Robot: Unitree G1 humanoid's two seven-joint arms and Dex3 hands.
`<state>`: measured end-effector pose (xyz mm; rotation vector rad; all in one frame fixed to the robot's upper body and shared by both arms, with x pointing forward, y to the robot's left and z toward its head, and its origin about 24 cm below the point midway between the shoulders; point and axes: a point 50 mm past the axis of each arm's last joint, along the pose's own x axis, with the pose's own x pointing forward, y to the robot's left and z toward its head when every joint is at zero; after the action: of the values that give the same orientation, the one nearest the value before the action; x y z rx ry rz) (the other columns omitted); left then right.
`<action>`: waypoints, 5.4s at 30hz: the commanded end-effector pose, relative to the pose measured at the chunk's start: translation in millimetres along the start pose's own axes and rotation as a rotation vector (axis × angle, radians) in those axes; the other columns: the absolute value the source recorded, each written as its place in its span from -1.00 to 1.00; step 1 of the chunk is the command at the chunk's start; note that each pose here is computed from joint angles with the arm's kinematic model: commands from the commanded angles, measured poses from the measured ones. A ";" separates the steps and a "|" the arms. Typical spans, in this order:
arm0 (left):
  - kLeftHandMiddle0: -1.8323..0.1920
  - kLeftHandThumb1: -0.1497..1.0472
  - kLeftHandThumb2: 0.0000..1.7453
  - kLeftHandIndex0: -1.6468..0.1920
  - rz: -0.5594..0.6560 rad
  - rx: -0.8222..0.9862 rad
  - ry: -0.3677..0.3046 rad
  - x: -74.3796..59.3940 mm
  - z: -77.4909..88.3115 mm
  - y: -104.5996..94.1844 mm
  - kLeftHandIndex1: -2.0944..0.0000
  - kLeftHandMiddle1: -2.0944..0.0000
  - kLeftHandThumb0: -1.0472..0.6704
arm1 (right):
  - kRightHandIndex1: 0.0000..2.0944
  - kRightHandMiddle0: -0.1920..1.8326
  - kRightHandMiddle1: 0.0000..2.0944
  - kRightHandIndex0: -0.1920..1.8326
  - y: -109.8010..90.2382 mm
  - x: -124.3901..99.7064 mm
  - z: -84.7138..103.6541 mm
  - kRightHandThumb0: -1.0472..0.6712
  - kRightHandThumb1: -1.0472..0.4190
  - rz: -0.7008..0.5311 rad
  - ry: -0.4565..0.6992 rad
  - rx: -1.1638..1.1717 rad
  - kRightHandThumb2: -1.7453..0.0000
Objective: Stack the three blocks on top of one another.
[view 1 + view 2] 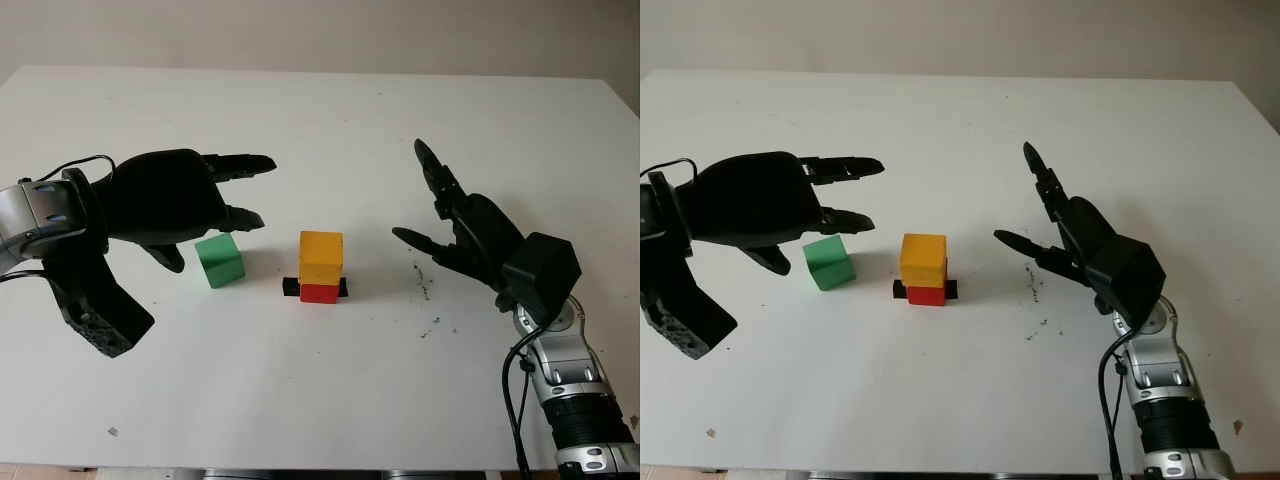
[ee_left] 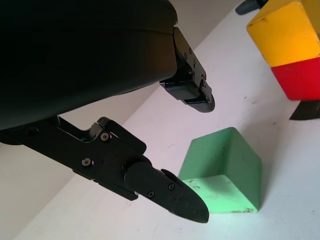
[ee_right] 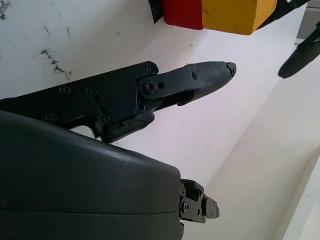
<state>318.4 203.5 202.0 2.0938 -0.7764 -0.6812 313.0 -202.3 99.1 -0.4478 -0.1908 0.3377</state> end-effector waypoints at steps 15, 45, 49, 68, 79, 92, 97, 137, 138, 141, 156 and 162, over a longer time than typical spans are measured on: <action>0.74 0.62 -0.93 0.10 -0.006 -0.040 -0.012 7.2 1.6 -12.5 0.90 0.94 -0.49 | -0.96 -0.91 -0.95 -1.00 -4.5 -6.6 -0.3 -0.60 -1.00 -0.012 -0.008 -0.017 0.84; 0.49 0.75 -0.92 0.10 0.091 -0.271 0.158 4.2 -17.9 0.0 0.11 0.95 -0.22 | -0.96 -0.90 -0.95 -0.99 -4.2 -3.7 0.7 -0.61 -1.00 -0.006 -0.004 -0.026 0.84; 0.54 0.84 -0.93 0.19 0.095 -0.504 0.246 -1.5 -26.9 3.4 0.07 0.96 -0.18 | -0.97 -0.91 -0.95 -1.00 -3.2 -2.8 -0.2 -0.62 -1.00 0.000 0.003 -0.001 0.84; 0.53 0.87 -0.94 0.41 0.280 -1.265 0.400 -15.6 -44.3 10.5 -0.35 0.93 -0.14 | -0.97 -0.92 -0.95 -1.00 -2.2 -0.9 -2.9 -0.60 -1.00 0.004 -0.009 0.006 0.84; 0.61 0.95 -0.93 0.51 0.331 -1.385 0.334 -11.4 -34.2 43.0 -0.48 0.97 -0.15 | -0.97 -0.92 -0.95 -1.00 -2.1 -0.9 -3.1 -0.59 -1.00 0.010 -0.011 0.011 0.85; 0.53 0.92 -0.94 0.54 0.110 -1.300 0.282 11.9 -7.7 109.1 -0.58 0.93 -0.17 | -0.99 -0.93 -0.95 -1.00 1.8 -0.2 -3.4 -0.58 -1.00 0.011 -0.006 0.027 0.85; 0.49 0.91 -0.94 0.49 0.030 -1.263 0.274 20.6 -8.2 123.8 -0.55 0.92 -0.20 | -0.99 -0.94 -0.95 -1.00 4.6 0.1 -3.5 -0.59 -1.00 0.017 -0.004 0.027 0.84; 0.53 0.99 -0.93 0.54 -0.135 -1.535 0.417 30.3 18.5 93.4 -0.54 0.93 -0.14 | -0.97 -0.92 -0.94 -1.00 17.7 6.1 -2.4 -0.63 -1.00 -0.001 -0.017 0.043 0.85; 0.53 0.98 -0.93 0.54 -0.134 -1.535 0.415 30.5 18.7 93.1 -0.54 0.93 -0.15 | -0.97 -0.92 -0.94 -1.00 17.9 6.3 -2.3 -0.63 -1.00 -0.002 -0.017 0.043 0.85; 0.54 0.97 -0.94 0.54 -0.140 -1.516 0.427 30.7 19.0 92.9 -0.52 0.93 -0.15 | -0.97 -0.92 -0.95 -1.00 18.4 6.8 -2.6 -0.61 -1.00 -0.003 -0.019 0.049 0.86; 0.57 0.97 -0.94 0.56 -0.173 -1.563 0.460 34.6 22.2 87.2 -0.49 0.95 -0.15 | -0.97 -0.93 -0.95 -1.00 17.3 2.8 -4.7 -0.60 -1.00 -0.008 -0.022 0.043 0.86; 0.55 0.97 -0.94 0.55 -0.173 -1.545 0.454 37.3 25.3 84.9 -0.52 0.94 -0.17 | -0.96 -0.91 -0.94 -1.00 16.5 1.7 -4.5 -0.58 -1.00 -0.014 -0.018 0.052 0.88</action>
<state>301.7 123.7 251.9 0.7792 0.2501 -0.5315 312.2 -188.4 84.6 -0.3966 -0.1878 0.3387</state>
